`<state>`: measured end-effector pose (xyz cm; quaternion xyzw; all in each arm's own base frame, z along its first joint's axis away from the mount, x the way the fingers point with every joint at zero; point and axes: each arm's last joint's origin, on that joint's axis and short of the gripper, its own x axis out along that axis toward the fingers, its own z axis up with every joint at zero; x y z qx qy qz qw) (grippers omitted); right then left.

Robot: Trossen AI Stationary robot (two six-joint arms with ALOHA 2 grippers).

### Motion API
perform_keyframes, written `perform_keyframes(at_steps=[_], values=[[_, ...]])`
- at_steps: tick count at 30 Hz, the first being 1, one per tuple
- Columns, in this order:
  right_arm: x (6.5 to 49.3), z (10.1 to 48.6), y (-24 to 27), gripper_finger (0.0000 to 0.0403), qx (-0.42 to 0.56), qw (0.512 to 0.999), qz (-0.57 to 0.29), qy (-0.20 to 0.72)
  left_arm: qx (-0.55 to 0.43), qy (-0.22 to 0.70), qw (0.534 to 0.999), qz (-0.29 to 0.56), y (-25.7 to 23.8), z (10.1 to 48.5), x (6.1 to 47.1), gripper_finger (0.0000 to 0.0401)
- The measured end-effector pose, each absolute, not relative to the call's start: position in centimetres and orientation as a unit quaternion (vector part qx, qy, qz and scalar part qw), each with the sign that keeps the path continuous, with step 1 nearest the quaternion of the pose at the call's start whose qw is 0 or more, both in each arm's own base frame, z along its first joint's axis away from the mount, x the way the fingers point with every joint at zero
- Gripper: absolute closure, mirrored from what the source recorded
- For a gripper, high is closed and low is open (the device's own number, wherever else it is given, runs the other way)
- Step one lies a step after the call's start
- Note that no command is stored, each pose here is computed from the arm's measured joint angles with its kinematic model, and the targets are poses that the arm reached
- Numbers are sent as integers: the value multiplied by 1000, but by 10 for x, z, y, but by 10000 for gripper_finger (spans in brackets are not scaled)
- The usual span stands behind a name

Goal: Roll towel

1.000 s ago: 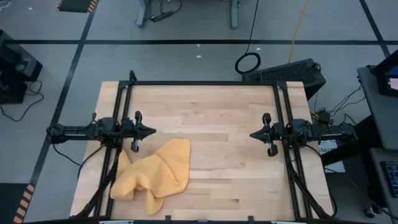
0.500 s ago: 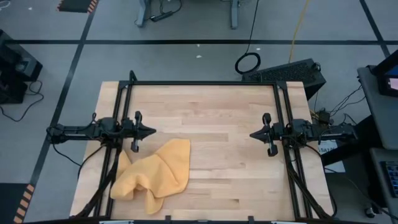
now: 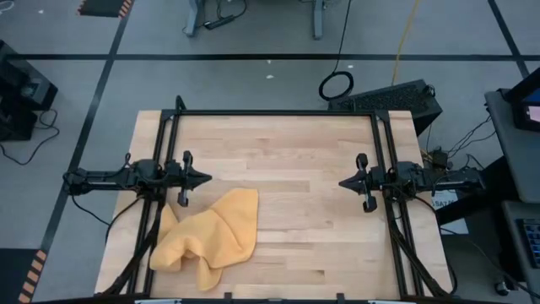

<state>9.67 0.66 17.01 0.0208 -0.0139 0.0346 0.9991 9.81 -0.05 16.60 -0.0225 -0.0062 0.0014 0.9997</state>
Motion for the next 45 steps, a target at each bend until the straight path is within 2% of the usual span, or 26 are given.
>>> perform_keyframes(at_steps=[27, 36, 45], values=[[96, 176, 6, 403, 23, 999, 25, -29, -22, -7, 1000, 2, 0, 166, 98, 381], [84, 234, 5, 403, 36, 998, 21, -44, -22, -8, 1000, 2, 0, 166, 98, 381], [82, 331, 5, 403, 43, 999, 20, -24, -22, -8, 1000, 2, 0, 166, 98, 381]])
